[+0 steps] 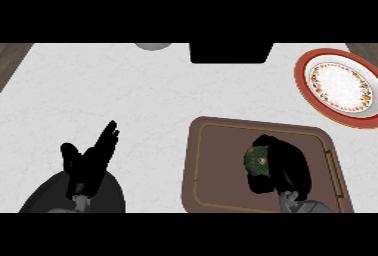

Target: Pick the squash from the tray and place it in the plate

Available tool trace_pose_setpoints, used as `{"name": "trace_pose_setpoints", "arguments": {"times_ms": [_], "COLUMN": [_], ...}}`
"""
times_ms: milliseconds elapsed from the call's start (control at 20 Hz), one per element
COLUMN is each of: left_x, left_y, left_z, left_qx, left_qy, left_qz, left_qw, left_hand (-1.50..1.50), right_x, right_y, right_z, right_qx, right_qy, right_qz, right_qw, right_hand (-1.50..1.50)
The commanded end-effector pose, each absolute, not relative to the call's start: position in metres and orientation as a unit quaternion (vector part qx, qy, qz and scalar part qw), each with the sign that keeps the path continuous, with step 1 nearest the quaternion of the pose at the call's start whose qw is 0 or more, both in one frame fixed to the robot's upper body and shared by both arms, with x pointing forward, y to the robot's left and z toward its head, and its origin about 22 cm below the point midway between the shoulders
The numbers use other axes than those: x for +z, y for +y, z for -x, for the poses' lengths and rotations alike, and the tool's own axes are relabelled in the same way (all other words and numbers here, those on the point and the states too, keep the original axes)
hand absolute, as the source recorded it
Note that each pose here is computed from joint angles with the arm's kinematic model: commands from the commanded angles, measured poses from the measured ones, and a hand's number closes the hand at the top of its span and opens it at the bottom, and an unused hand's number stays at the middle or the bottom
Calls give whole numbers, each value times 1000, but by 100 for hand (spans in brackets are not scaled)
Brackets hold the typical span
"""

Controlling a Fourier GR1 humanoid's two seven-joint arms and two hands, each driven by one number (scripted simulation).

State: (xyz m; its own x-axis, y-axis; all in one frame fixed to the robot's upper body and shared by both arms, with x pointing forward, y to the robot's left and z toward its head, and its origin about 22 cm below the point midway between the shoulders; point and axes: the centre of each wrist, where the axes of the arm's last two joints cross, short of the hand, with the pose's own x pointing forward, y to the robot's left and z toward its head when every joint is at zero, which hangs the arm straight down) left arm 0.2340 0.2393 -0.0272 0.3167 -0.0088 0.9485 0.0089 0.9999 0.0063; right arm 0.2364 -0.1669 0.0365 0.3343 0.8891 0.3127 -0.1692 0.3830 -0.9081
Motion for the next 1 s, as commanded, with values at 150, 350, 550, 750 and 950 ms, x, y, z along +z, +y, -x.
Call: {"name": "trace_pose_setpoints", "arguments": {"times_ms": [150, 350, 550, 750, 950], "left_x": [-41, -24, -17, -22, -30], "left_y": [228, 231, 224, 231, 242], "left_z": [-229, -236, -250, -247, -239], "left_qx": [-1, -12, -37, -27, -23], "left_qy": [-553, -566, -574, -566, -564], "left_qz": [-2, 5, 12, 10, 6], "left_qw": [834, 824, 818, 824, 825], "left_hand": [0, 0, 0, 0, 0], "right_x": [19, 48, 76, 102, 111], "right_y": [-166, -116, -100, -101, -90], "right_z": [-221, -300, -348, -370, -388], "right_qx": [389, 321, 234, 159, 95], "right_qy": [-450, -427, -425, -517, -531], "right_qz": [432, 473, 512, 583, 611], "right_qw": [678, 700, 708, 607, 579], "right_hand": [150, 150, 150, 150, 150]}}
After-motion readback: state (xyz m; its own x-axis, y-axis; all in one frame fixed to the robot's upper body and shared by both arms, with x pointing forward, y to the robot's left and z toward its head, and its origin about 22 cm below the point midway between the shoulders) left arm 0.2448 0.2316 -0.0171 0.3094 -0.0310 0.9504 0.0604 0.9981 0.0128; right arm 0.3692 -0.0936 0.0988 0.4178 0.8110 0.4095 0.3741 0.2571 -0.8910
